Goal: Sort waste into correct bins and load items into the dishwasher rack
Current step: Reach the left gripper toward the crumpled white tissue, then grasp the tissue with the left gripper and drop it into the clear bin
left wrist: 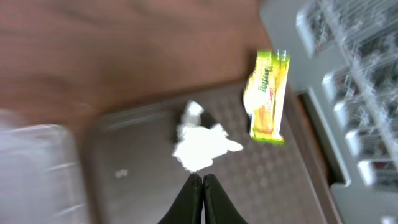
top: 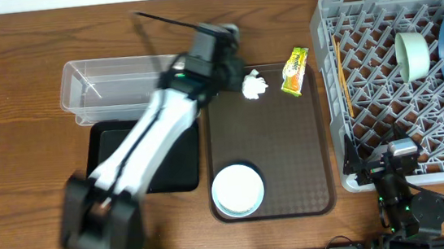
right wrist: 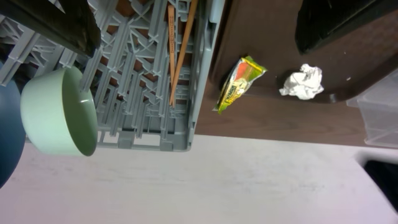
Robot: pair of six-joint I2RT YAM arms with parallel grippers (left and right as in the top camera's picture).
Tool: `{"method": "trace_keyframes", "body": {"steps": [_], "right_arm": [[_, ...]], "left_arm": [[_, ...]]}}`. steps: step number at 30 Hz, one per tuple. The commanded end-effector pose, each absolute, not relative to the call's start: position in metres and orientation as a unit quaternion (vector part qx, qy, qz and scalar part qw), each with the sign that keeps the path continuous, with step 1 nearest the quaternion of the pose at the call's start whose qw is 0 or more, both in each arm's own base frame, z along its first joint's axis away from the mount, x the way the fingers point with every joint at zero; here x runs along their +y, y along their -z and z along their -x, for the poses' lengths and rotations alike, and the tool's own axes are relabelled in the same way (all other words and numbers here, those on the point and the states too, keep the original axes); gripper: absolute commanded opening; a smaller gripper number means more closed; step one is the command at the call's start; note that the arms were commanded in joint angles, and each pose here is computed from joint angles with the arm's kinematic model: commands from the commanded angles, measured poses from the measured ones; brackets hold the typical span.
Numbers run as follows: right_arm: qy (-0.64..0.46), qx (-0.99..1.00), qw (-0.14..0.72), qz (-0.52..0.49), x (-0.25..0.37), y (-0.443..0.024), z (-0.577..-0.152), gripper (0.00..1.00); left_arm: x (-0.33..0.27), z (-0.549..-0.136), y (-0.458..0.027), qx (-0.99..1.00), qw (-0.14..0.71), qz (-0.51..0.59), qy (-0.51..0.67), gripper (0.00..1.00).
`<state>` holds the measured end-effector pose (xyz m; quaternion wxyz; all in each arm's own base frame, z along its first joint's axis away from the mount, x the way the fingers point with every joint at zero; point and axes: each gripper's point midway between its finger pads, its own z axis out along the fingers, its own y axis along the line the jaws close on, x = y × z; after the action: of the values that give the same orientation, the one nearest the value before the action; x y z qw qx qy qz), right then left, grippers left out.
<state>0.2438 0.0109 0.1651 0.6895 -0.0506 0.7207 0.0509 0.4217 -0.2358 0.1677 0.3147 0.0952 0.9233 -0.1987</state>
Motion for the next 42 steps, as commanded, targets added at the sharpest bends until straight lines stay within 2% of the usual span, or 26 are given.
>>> {"method": "trace_keyframes", "body": {"steps": [1,5,6,7,9,10,14,19,26,29,31,34,35,37,42], "right_arm": [[-0.052,0.720,0.690,0.053,0.012,-0.164,-0.243,0.99],[-0.052,0.720,0.690,0.053,0.011,-0.164,-0.243,0.99],[-0.052,0.720,0.690,0.053,0.011,-0.164,-0.243,0.99],[-0.052,0.720,0.690,0.053,0.012,-0.164,-0.243,0.99],[-0.052,0.720,0.690,0.053,0.011,-0.164,-0.243,0.99],[-0.052,0.720,0.690,0.053,0.011,-0.164,-0.243,0.99],[-0.052,0.720,0.690,0.053,0.012,-0.164,-0.243,0.99],[-0.052,0.720,0.690,0.053,0.011,-0.164,-0.243,0.99],[-0.052,0.720,0.690,0.053,0.011,-0.164,-0.243,0.99],[-0.052,0.720,0.690,0.053,0.012,-0.164,-0.243,0.99],[-0.052,0.720,0.690,0.053,0.011,-0.164,-0.243,0.99],[-0.052,0.720,0.690,0.053,0.011,-0.164,-0.243,0.99],[-0.052,0.720,0.690,0.053,0.012,-0.164,-0.243,0.99],[-0.052,0.720,0.690,0.053,0.011,-0.164,-0.243,0.99],[-0.052,0.720,0.690,0.053,0.011,-0.164,-0.243,0.99]], "left_arm": [[-0.184,-0.428,-0.194,0.927,0.351,-0.035,0.127,0.06],[-0.190,-0.424,-0.196,0.924,0.343,-0.077,0.152,0.09],[-0.200,-0.422,-0.193,0.921,0.339,-0.097,0.165,0.17],[-0.209,-0.422,-0.189,0.919,0.336,-0.113,0.172,0.32],[-0.226,-0.425,-0.177,0.914,0.338,-0.147,0.170,0.54],[-0.245,-0.429,-0.161,0.906,0.341,-0.189,0.165,0.71],[-0.285,-0.433,-0.112,0.897,0.329,-0.246,0.163,0.76],[-0.304,-0.429,-0.063,0.903,0.300,-0.263,0.161,0.76],[-0.295,-0.429,-0.015,0.914,0.270,-0.276,0.126,0.75],[-0.293,-0.425,-0.004,0.919,0.254,-0.276,0.121,0.57],[-0.290,-0.421,0.002,0.922,0.243,-0.277,0.118,0.36],[-0.288,-0.417,-0.001,0.925,0.234,-0.275,0.116,0.10],[-0.287,-0.416,-0.007,0.925,0.236,-0.275,0.117,0.06],[-0.287,-0.416,-0.029,0.925,0.247,-0.261,0.124,0.06],[-0.279,-0.409,-0.125,0.911,0.305,-0.235,0.145,0.06]]}}
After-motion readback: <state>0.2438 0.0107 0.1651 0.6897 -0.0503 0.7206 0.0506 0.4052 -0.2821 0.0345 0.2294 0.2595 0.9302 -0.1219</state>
